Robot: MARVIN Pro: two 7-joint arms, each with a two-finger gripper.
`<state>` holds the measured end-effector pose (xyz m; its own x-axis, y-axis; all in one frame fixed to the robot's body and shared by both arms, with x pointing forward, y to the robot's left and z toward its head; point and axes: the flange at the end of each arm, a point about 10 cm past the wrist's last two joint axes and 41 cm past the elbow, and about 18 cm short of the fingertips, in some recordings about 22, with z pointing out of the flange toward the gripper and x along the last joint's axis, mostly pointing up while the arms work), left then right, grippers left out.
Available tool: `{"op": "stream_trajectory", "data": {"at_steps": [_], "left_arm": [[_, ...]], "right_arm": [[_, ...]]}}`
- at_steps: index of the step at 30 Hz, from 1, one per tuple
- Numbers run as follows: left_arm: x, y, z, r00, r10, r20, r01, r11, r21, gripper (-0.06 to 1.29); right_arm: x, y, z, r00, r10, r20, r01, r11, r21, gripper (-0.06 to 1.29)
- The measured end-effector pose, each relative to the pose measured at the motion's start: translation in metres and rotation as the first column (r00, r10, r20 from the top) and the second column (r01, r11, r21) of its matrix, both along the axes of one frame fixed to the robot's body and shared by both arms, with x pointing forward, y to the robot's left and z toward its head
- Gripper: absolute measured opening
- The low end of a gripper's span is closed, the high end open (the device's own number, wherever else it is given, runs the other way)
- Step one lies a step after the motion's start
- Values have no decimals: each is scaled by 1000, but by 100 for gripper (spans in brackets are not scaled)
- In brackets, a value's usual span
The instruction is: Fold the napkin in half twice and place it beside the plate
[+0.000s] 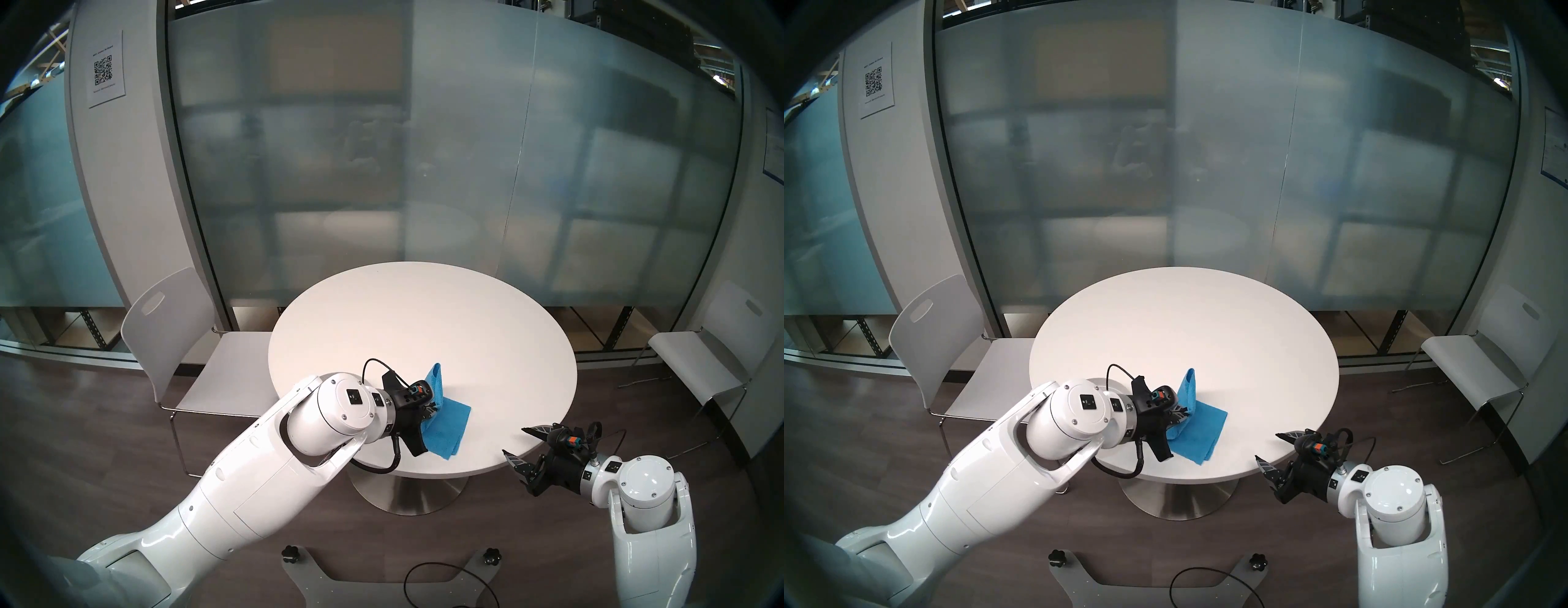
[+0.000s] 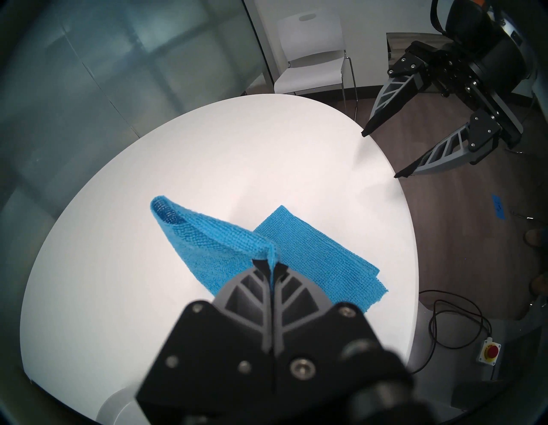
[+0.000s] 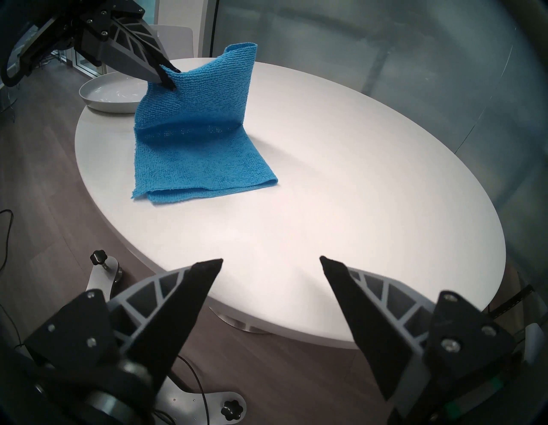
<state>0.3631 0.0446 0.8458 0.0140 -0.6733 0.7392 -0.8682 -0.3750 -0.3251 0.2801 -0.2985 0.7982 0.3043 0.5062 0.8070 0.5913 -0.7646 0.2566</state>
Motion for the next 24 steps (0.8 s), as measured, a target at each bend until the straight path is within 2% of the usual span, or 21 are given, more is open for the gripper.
{"op": "stream_trajectory", "data": {"at_steps": [11,24], "left_arm": [[-6,-6,-7,1000,-16,-15,16,1000,15,-2],[-3,-13,-28,1000,-12,-24,14,998,59,-2]], "right_arm": [[-1,-2,0,1000,-8,4,8,1000,1,99],[-3,-7,-1,1000,-24,9,24,1000,5,99]]}}
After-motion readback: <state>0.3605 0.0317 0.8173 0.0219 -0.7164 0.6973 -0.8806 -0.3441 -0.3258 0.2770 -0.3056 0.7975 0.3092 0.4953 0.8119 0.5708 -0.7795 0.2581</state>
